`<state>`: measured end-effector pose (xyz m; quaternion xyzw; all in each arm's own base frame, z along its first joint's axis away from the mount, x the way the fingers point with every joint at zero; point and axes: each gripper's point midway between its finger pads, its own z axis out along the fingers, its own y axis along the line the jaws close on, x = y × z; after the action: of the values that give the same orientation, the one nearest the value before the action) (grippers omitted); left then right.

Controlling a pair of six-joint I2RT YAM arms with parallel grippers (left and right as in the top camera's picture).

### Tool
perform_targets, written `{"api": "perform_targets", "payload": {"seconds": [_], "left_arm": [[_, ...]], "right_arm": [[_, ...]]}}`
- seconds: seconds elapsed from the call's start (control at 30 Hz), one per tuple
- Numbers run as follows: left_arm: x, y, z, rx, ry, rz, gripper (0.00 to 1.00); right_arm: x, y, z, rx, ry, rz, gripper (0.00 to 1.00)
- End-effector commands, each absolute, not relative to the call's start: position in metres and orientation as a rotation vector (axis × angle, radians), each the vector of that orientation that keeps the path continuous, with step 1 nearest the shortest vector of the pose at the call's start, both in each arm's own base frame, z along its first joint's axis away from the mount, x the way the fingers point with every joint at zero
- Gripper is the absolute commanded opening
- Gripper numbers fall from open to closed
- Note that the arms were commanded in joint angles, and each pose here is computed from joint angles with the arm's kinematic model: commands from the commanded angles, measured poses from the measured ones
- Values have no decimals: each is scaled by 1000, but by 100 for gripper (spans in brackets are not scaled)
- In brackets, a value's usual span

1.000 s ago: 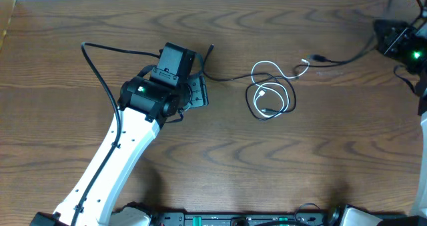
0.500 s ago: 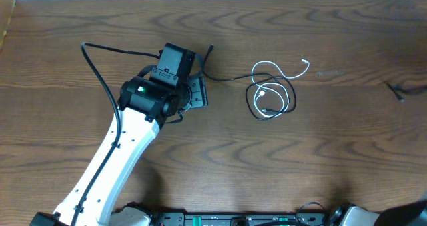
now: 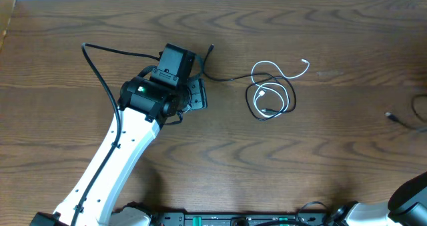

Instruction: Untangle cables

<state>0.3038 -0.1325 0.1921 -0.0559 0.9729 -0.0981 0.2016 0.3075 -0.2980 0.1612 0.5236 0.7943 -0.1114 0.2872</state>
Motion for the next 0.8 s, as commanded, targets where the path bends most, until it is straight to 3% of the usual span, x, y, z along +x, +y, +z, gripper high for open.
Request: {"api": "perform_targets", "payload": {"seconds": [0.0,0.3,0.4,0.57,0.77], "left_arm": [[304,-130,190,-134,2724,-247,67],[304,-130,190,-133,2724,-247,67],[304,-130,190,-133,2724,-247,67],[304,-130,190,-134,2724,-247,67],[304,-130,190,-133,2724,-245,67]], "right_arm": [[317,-288,164,1371,2129,-188,78],[312,-276,155,1389,2183,-137,96],[315,-270,154,1378,2195,-84,93],[342,-246,162,1276,2185,155,78],[376,-185,172,954,2284,407,89]]}}
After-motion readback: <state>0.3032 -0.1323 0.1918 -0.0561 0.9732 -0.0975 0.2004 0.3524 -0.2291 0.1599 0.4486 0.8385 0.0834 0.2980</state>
